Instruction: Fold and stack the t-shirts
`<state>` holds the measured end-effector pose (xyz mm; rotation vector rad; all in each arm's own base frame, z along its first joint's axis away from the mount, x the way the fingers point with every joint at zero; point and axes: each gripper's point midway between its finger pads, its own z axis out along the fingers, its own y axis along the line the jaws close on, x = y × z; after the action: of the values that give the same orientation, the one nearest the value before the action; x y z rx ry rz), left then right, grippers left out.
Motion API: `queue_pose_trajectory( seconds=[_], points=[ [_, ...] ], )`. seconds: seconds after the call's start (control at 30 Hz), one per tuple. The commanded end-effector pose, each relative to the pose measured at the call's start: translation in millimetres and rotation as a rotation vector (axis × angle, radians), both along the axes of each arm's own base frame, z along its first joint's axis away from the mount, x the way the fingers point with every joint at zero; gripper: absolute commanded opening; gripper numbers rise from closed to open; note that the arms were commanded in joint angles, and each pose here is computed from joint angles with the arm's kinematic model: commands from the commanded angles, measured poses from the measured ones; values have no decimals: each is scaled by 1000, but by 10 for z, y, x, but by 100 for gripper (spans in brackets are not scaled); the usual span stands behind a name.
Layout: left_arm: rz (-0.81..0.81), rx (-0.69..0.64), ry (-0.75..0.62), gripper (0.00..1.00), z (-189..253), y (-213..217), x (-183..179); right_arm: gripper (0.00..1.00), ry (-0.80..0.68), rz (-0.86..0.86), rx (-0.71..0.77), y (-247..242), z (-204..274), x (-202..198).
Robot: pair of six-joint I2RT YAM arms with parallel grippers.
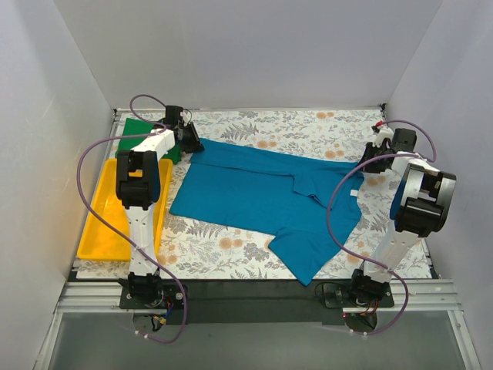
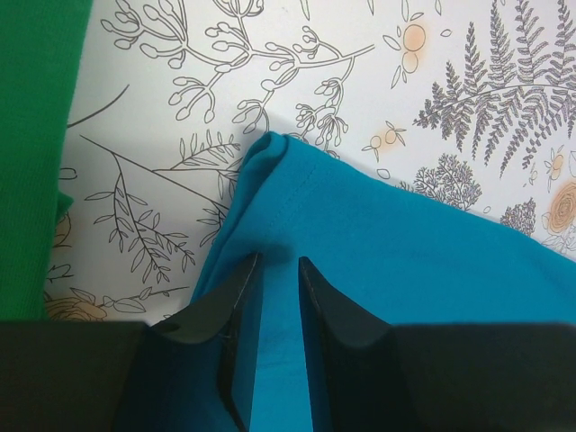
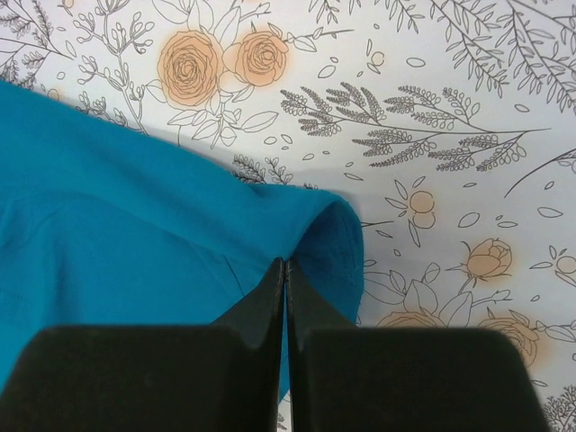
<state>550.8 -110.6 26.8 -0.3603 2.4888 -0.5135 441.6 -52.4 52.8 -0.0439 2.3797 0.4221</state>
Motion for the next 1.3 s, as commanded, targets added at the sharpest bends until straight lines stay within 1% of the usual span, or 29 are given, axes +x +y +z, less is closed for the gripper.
queue_pose_trajectory(
  seconds=[0.0,0.2,0.67,0.9,1.07,1.1,1.13,1.17,1.27],
  points=[
    [9,9,-1,22,18,66,42,1,-35,2,-17,-39,73,6],
    [10,9,0,22,1,73,52,1,-17,4,-19,-24,8,-75],
    [15,12,4,22,-5,111,63,1,14,7,-27,-39,-108,-106],
    [15,8,5,22,-2,111,67,1,21,29,-9,8,-95,-156],
    [16,8,2,22,2,119,79,1,-17,65,14,90,45,-158],
    [16,6,0,22,15,116,80,6,-21,67,11,87,61,-155],
    [14,4,-4,22,32,110,88,20,-35,66,4,74,120,-144],
    [11,1,-4,23,41,112,85,27,-44,72,-6,68,143,-144],
    [11,-4,-30,26,163,113,118,38,-86,88,-26,87,302,-177]
  ],
)
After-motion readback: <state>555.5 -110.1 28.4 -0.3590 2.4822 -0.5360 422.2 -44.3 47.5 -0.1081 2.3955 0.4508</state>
